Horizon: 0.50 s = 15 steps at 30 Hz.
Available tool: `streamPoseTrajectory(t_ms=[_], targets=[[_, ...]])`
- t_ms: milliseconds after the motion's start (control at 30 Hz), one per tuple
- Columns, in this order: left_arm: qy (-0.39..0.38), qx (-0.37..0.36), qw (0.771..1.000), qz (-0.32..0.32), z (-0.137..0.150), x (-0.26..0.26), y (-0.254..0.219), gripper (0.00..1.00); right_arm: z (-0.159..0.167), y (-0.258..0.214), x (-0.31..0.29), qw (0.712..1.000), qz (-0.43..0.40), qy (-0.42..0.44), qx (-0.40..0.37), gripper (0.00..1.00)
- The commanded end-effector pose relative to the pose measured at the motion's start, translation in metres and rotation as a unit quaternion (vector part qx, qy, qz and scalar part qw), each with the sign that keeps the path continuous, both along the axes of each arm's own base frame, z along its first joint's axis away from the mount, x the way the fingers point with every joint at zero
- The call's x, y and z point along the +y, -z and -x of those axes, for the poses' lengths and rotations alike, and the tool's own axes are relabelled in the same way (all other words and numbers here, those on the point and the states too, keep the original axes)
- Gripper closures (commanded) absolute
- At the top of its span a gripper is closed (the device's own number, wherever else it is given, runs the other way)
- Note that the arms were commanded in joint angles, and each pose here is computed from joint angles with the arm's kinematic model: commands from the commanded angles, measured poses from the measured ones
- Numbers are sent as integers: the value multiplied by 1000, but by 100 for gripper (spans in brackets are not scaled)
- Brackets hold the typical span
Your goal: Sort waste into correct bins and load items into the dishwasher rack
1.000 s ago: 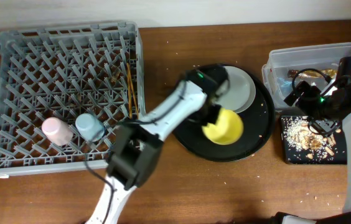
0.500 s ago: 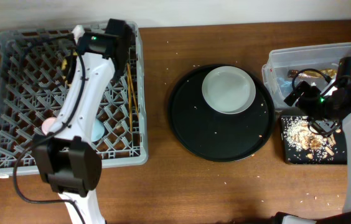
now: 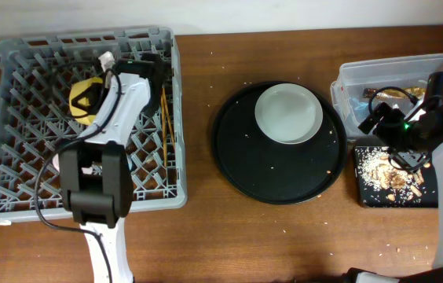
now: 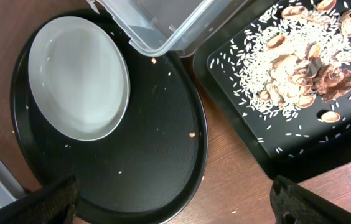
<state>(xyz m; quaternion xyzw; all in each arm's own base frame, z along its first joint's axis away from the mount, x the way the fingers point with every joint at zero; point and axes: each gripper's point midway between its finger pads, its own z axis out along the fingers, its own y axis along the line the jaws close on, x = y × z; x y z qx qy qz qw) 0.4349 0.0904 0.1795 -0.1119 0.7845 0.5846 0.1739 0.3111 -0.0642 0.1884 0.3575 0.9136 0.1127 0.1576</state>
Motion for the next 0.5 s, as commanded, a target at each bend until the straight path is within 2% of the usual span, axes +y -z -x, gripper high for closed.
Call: streamPoseTrajectory(t_ms=[0,167,200,233,300,333,467], targets=[[12,24,1000,7,3,-12,9,100,0,0,0,1000,-1,2,-1,1],[45,40,997,47,3,-50,23,93,0,0,0,1000,-1,2,-1,2],[52,40,997,50,3,-58,24,85,0,0,0,1000,-1,2,-1,2],[57,41,996,53,2,-62,25,67,0,0,0,1000,-1,2,-1,2],[59,46,994,81,5,-72,33,37,0,0,0,1000,-1,2,-1,2],[56,48,992,104,6,-75,38,26,0,0,0,1000,-1,2,-1,2],[50,35,974,220,11,-96,34,23,0,0,0,1000,-1,2,-1,2]])
